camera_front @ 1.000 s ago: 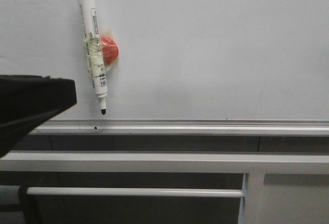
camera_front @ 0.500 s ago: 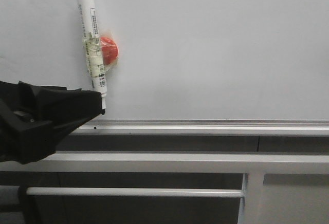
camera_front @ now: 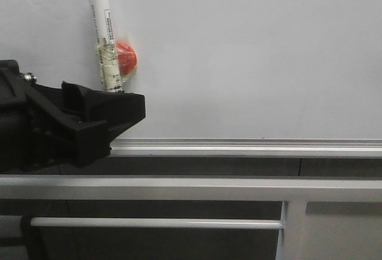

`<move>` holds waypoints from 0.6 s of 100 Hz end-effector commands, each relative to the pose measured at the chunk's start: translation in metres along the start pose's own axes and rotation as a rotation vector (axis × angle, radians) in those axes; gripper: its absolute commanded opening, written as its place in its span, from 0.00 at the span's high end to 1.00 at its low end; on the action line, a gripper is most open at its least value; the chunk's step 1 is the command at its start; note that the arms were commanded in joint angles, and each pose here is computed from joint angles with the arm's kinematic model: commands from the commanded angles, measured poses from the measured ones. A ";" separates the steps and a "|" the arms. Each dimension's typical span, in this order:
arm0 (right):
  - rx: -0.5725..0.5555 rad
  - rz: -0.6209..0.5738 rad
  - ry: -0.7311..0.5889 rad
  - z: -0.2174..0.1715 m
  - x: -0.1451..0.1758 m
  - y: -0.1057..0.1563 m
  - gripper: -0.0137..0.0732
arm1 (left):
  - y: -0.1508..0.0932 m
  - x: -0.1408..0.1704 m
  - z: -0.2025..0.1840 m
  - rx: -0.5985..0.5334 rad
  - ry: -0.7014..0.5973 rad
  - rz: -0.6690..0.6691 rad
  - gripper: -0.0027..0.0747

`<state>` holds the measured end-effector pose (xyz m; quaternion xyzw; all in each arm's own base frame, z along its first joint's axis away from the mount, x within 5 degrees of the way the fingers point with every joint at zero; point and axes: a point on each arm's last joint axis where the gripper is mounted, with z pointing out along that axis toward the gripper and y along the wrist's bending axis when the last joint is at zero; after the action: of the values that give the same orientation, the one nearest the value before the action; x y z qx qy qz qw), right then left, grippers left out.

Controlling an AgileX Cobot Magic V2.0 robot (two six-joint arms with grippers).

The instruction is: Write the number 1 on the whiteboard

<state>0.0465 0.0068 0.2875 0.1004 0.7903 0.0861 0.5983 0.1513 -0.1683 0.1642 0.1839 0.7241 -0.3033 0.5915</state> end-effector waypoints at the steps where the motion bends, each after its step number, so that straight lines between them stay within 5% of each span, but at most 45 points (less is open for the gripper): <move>1: -0.004 -0.006 -0.086 -0.002 -0.016 0.003 0.92 | -0.007 -0.031 0.000 0.046 -0.285 -0.023 0.44; 29: -0.004 -0.006 -0.086 -0.002 -0.016 0.003 0.92 | -0.007 -0.032 0.000 0.037 -0.288 -0.027 0.48; 39: -0.004 -0.006 -0.086 -0.002 -0.016 0.003 0.92 | -0.007 -0.033 0.002 0.034 -0.295 -0.030 0.66; 50: -0.004 -0.006 -0.086 -0.002 -0.016 0.003 0.92 | -0.007 -0.033 0.002 0.032 -0.298 -0.029 1.00; 60: -0.004 -0.006 -0.086 -0.002 -0.016 0.003 0.92 | -0.007 -0.033 0.002 0.034 -0.298 -0.026 0.99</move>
<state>0.0465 0.0068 0.2875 0.1004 0.7903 0.0861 0.5983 0.1553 -0.1704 0.1673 0.1709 0.7221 -0.3028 0.5981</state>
